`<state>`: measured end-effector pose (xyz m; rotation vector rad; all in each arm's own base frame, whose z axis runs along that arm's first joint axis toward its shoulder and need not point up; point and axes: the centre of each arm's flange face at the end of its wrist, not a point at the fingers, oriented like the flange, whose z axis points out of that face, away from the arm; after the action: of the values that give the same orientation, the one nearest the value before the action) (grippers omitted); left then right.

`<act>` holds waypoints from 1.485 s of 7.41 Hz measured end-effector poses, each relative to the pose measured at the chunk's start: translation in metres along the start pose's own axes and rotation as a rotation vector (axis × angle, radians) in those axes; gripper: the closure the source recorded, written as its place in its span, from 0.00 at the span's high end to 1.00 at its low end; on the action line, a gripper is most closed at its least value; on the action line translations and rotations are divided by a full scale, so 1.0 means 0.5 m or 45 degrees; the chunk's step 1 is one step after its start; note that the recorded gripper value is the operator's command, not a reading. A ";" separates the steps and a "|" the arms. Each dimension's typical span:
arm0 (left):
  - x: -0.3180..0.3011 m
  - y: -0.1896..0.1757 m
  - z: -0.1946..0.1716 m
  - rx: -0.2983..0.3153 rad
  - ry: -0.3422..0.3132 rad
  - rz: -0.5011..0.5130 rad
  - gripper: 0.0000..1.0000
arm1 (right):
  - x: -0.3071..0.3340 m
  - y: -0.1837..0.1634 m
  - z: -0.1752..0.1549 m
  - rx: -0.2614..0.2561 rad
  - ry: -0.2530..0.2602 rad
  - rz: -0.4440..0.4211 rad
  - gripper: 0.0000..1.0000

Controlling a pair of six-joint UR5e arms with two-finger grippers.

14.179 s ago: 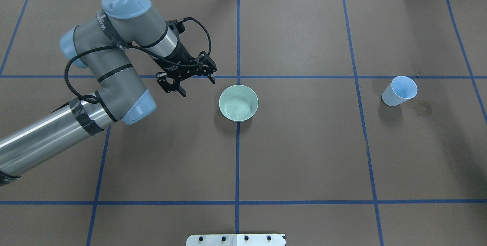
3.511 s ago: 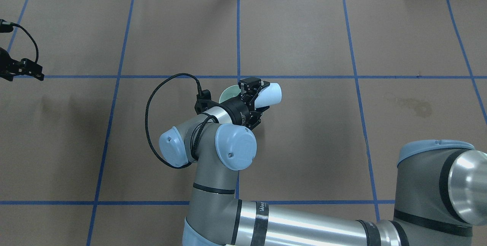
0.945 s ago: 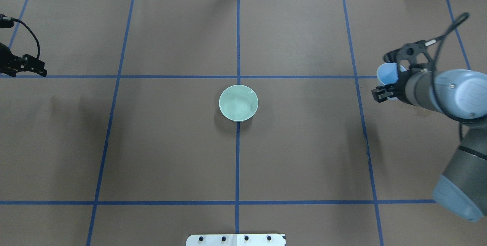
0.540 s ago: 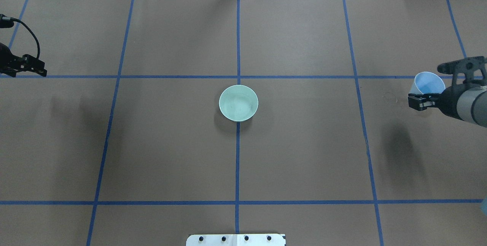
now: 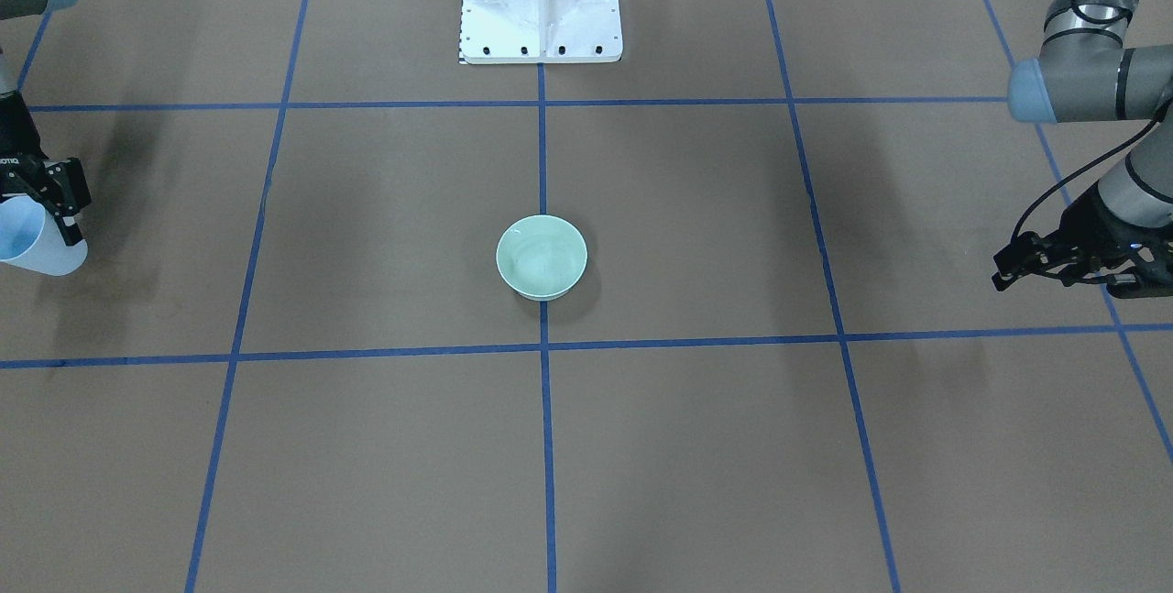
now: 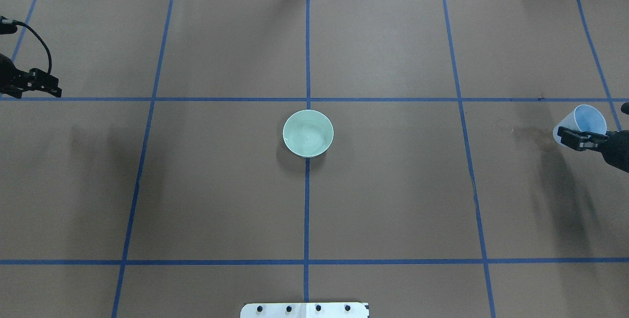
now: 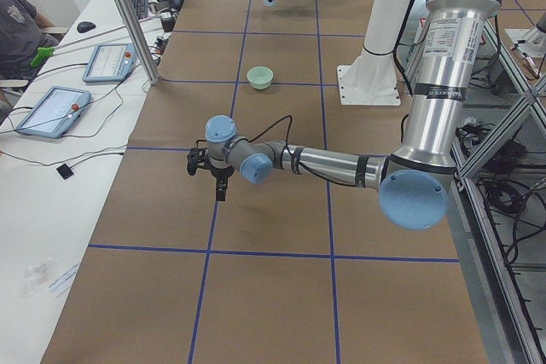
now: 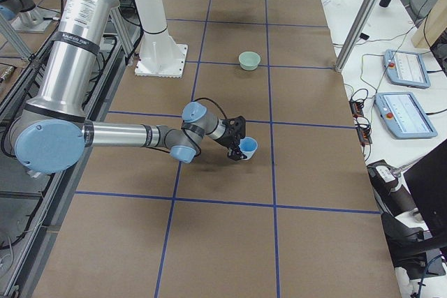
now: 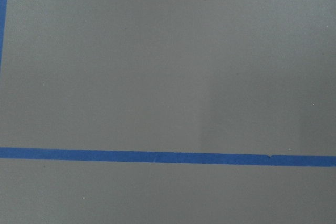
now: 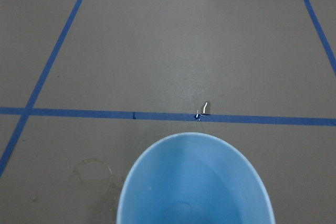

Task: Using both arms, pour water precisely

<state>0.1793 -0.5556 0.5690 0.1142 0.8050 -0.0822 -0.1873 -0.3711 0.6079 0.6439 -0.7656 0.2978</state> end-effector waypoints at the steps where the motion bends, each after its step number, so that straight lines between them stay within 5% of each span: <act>1: 0.001 0.000 -0.001 0.000 0.001 -0.003 1.00 | 0.003 -0.002 0.009 0.028 0.012 0.030 0.33; 6: 0.006 -0.001 -0.009 0.008 0.006 -0.002 1.00 | -0.017 0.008 0.068 0.031 0.022 0.069 0.48; 11: 0.012 0.000 -0.018 0.014 0.011 0.002 1.00 | -0.023 0.029 0.080 0.005 0.033 0.050 0.80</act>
<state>0.1769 -0.5545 0.5586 0.1257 0.8128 -0.0850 -0.2240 -0.3855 0.6276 0.6283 -0.7538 0.3433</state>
